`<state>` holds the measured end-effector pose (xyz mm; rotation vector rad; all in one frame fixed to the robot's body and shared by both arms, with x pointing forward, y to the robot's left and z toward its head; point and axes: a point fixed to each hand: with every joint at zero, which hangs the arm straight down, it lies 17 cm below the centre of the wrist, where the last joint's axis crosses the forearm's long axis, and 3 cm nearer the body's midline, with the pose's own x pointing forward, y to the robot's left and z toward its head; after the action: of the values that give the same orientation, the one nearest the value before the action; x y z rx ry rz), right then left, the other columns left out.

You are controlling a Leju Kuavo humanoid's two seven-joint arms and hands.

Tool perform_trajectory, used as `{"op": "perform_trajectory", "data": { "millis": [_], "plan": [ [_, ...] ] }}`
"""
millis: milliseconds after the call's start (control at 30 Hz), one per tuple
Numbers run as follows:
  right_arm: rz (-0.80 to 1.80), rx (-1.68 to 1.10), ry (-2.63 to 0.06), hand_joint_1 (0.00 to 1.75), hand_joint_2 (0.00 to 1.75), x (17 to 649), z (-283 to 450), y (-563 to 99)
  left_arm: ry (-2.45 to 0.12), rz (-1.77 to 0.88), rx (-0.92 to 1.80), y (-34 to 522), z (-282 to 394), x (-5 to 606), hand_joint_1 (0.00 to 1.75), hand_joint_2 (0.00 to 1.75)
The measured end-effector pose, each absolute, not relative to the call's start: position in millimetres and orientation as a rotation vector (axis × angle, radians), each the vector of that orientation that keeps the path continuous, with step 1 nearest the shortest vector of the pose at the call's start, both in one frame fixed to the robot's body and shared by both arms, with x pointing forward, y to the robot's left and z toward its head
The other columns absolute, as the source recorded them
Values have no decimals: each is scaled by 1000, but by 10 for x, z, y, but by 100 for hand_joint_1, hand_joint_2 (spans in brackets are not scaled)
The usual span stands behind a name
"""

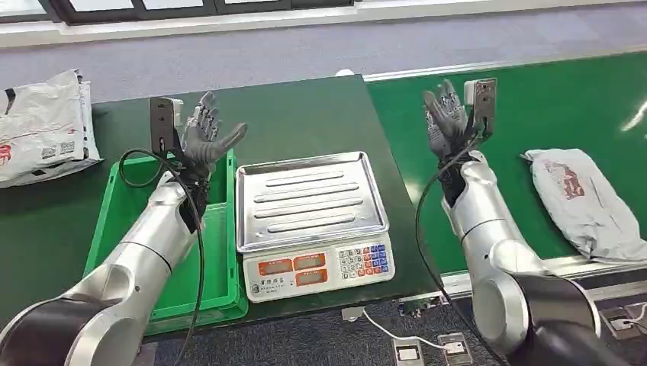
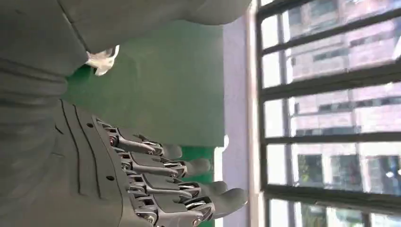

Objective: Moved the parcel from conveyor to table for the left to box.

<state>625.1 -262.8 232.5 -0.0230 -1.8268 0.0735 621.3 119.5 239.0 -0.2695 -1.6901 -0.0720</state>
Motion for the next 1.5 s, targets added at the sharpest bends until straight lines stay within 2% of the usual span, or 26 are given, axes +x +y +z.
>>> {"op": "perform_trajectory", "data": {
  "millis": [367,467,600,867,1167,1500],
  "plan": [
    [504,-503,-1611,0,175,6431,2117,-2574,-1692,-90,-234,1212,2374,6222,0,175],
    [739,-630,-1438,0,175,6420,1825,-2595,-1691,-94,-229,1218,2368,6223,0,175],
    [974,-861,-1163,0,175,6296,1358,-3094,-1687,-100,-234,1217,2346,6214,0,175],
    [1022,-953,-1149,0,175,6044,988,-3652,-1664,-100,-231,1242,2153,6154,0,175],
    [1102,-922,-856,0,175,5642,344,-4108,-1646,-118,-226,1226,2064,6125,0,175],
    [1106,-926,-790,0,175,5498,209,-4352,-1634,-118,-225,1227,2007,6108,0,175]
  ]
}}
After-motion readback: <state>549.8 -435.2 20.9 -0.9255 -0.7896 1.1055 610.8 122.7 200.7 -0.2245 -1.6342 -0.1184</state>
